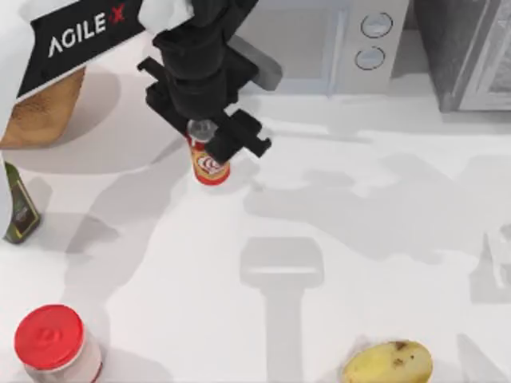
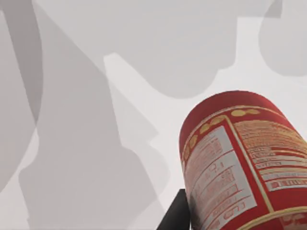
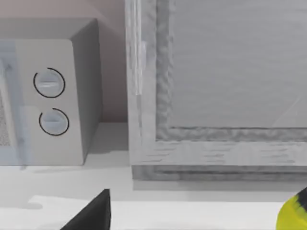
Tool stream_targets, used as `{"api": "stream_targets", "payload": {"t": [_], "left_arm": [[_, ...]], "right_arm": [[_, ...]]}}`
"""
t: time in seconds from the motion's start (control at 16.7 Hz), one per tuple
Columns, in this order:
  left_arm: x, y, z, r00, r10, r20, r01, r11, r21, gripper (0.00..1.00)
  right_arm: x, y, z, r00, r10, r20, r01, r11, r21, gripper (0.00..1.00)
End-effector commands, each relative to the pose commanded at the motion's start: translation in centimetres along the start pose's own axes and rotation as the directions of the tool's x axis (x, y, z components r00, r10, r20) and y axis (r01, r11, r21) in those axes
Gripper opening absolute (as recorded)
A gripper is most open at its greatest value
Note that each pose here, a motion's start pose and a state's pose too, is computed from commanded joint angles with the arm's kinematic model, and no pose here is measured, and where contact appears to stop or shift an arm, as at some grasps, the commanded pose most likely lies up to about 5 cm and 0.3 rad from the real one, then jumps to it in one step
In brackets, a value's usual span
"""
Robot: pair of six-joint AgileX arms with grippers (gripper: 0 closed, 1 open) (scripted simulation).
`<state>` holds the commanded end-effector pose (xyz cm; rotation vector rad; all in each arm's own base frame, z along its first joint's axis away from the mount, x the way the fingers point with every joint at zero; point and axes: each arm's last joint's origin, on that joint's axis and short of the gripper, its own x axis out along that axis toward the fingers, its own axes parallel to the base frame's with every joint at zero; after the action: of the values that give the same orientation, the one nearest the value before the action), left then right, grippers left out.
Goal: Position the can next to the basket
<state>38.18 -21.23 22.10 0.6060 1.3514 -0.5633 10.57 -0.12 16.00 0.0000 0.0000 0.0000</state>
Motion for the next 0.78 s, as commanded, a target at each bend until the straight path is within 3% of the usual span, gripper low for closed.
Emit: {"api": "stream_targets", "payload": {"t": [0.24,0.36,0.48,0.6,0.78], "left_arm": [[-8.1,9.3,-6.4,0.978,0.173,0.119,-0.153,0.975,-0.16,0.0],[-10.6,13.6,-11.1,0.96,0.258,0.108,-0.22,0.936,-0.275,0.0],[-11.1,17.3,-15.9,0.953,0.298,0.05,-0.256,0.884,-0.391,0.0],[-9.6,20.1,-20.3,0.961,0.275,-0.023,-0.251,0.836,-0.489,0.0],[-4.3,22.5,-24.7,0.985,0.136,-0.102,-0.17,0.789,-0.59,0.0]], "right_arm": [[0.0,0.0,0.0,1.0,0.0,0.0,0.0,1.0,0.0,1.0],[0.0,0.0,0.0,1.0,0.0,0.0,0.0,1.0,0.0,1.0],[0.0,0.0,0.0,1.0,0.0,0.0,0.0,1.0,0.0,1.0],[0.0,0.0,0.0,1.0,0.0,0.0,0.0,1.0,0.0,1.0],[0.0,0.0,0.0,1.0,0.0,0.0,0.0,1.0,0.0,1.0]]}}
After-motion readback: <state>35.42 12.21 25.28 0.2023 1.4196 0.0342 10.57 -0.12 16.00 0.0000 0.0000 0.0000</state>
